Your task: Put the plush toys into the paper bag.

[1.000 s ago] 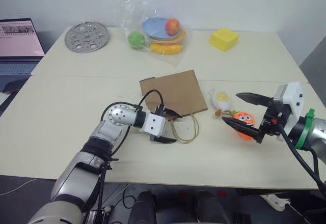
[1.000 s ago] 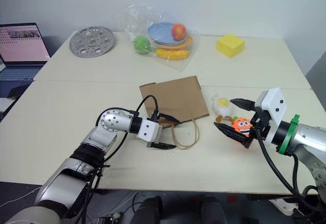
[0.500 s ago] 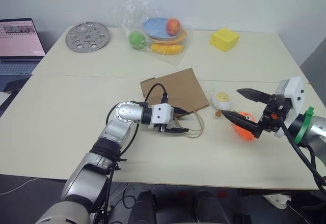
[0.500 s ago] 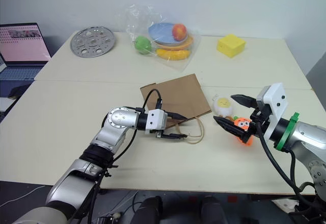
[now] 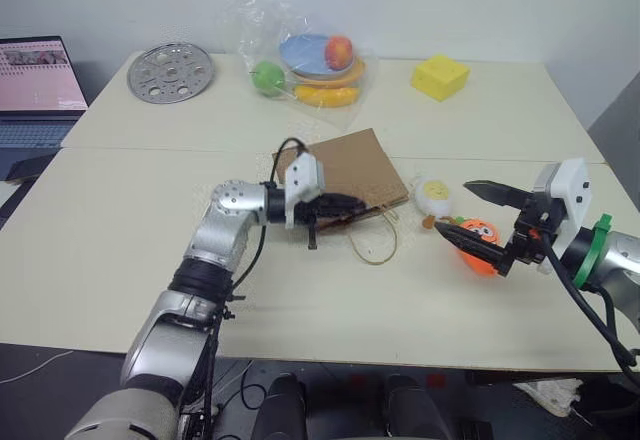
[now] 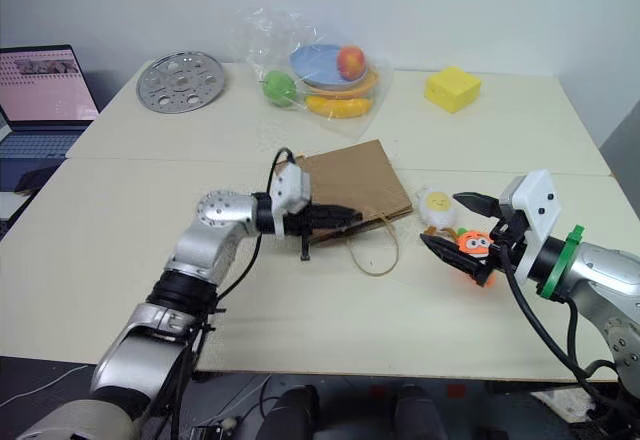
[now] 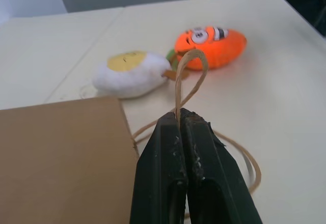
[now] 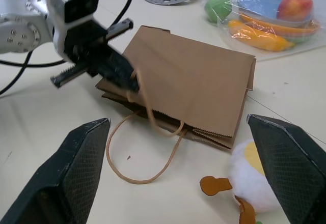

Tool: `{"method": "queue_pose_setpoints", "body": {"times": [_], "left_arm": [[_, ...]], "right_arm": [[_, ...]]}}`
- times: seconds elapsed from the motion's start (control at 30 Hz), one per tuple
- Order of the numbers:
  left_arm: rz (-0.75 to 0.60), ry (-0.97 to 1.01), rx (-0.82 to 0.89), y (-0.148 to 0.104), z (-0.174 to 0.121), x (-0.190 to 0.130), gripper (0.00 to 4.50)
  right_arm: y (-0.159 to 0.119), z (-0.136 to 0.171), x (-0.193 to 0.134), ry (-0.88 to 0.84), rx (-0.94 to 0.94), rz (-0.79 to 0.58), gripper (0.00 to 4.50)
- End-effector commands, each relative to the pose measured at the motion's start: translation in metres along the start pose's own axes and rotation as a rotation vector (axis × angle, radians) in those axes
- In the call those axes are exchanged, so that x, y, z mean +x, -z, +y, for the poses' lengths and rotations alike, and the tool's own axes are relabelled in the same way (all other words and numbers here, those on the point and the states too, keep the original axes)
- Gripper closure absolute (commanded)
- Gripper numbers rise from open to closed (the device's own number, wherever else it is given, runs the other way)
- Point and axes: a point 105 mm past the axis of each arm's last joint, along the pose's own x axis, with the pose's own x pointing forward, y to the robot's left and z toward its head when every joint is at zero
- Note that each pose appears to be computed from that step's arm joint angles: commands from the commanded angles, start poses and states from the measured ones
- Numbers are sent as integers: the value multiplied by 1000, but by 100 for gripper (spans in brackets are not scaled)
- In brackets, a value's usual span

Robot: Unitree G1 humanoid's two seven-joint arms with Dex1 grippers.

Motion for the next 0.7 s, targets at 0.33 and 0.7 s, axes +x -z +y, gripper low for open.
{"method": "queue_pose_setpoints", "body": {"times": [0.33, 0.7], "left_arm": [[-164, -26, -27, -53, 8, -15, 450], [-170, -32, -17, -58, 5, -13, 450]], "right_arm": [[14, 24, 66, -52, 56, -58, 38], [22, 10, 109, 85, 123, -119, 416]]}}
